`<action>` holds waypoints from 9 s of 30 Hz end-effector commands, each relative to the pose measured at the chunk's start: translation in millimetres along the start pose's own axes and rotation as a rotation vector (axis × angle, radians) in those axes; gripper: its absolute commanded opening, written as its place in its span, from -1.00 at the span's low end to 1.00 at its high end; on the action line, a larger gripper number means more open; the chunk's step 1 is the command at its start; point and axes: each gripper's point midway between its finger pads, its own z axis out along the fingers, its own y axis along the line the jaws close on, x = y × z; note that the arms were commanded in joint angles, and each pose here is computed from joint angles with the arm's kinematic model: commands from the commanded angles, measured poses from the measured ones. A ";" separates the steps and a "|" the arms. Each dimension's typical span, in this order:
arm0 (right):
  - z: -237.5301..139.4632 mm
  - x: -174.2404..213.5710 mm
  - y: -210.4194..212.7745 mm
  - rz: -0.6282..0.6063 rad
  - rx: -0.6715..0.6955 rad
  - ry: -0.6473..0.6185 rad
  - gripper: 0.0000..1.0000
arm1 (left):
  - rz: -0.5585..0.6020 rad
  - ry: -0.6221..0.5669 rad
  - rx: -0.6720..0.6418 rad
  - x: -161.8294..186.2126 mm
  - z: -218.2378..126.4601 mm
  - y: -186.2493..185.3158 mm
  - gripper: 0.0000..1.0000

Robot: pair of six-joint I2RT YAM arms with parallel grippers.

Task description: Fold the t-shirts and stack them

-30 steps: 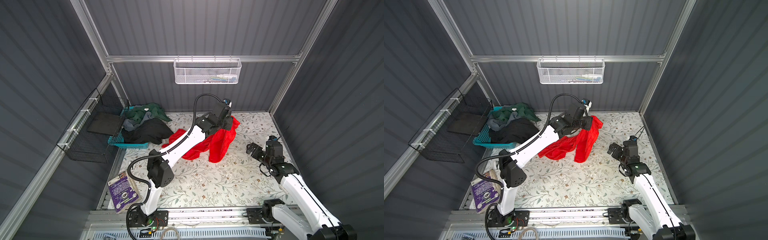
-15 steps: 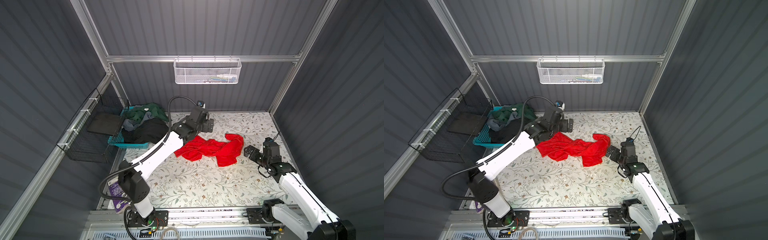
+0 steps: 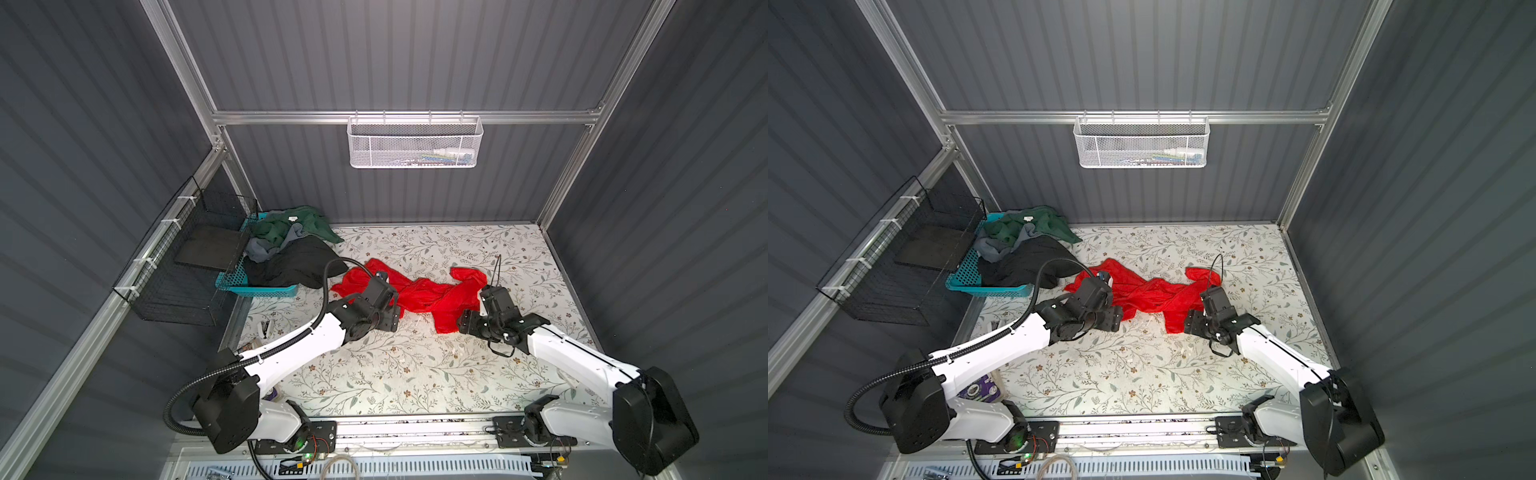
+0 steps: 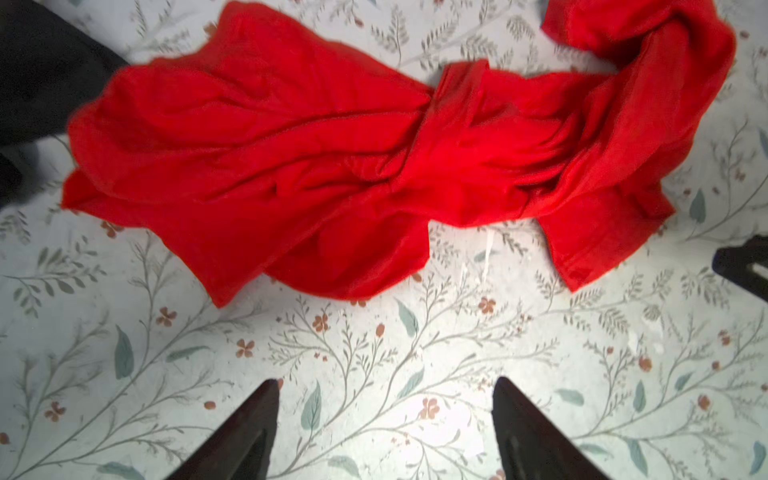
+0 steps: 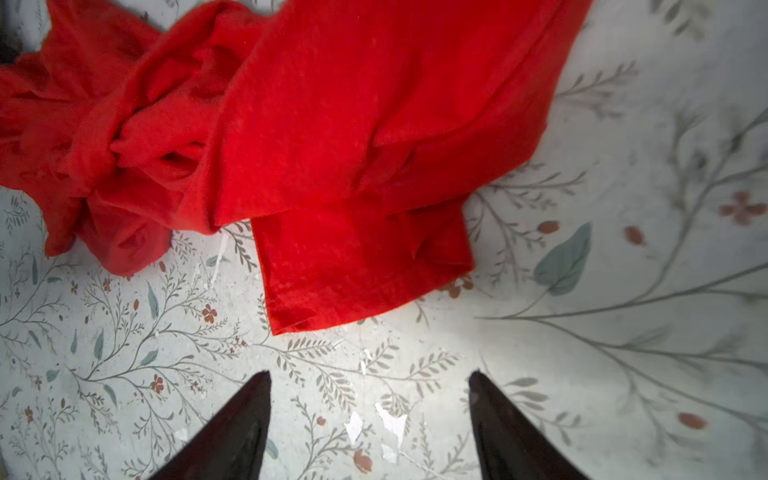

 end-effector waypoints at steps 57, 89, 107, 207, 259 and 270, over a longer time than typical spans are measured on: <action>-55.7 -125.4 28.2 -0.086 0.172 -0.297 -1.00 | -0.117 -0.182 -0.121 -126.0 5.7 39.2 -1.00; -255.5 -264.2 -26.1 0.003 0.357 -0.757 -1.00 | -0.169 -0.670 -0.359 -317.8 -187.0 159.7 -1.00; -269.3 -277.1 -13.9 -0.011 0.333 -0.754 -1.00 | -0.088 -0.692 -0.256 -346.3 -178.3 139.4 -1.00; -195.8 -252.6 -13.7 0.053 0.173 -0.523 -1.00 | 0.396 -0.309 0.111 -126.3 91.8 -136.5 -1.00; -113.7 -136.7 -73.1 0.097 0.376 -0.288 -1.00 | 0.223 0.017 0.050 45.7 12.6 -19.4 0.65; -112.4 -132.9 -75.0 0.089 0.374 -0.279 -1.00 | 0.103 0.104 0.043 69.9 31.0 -17.3 0.61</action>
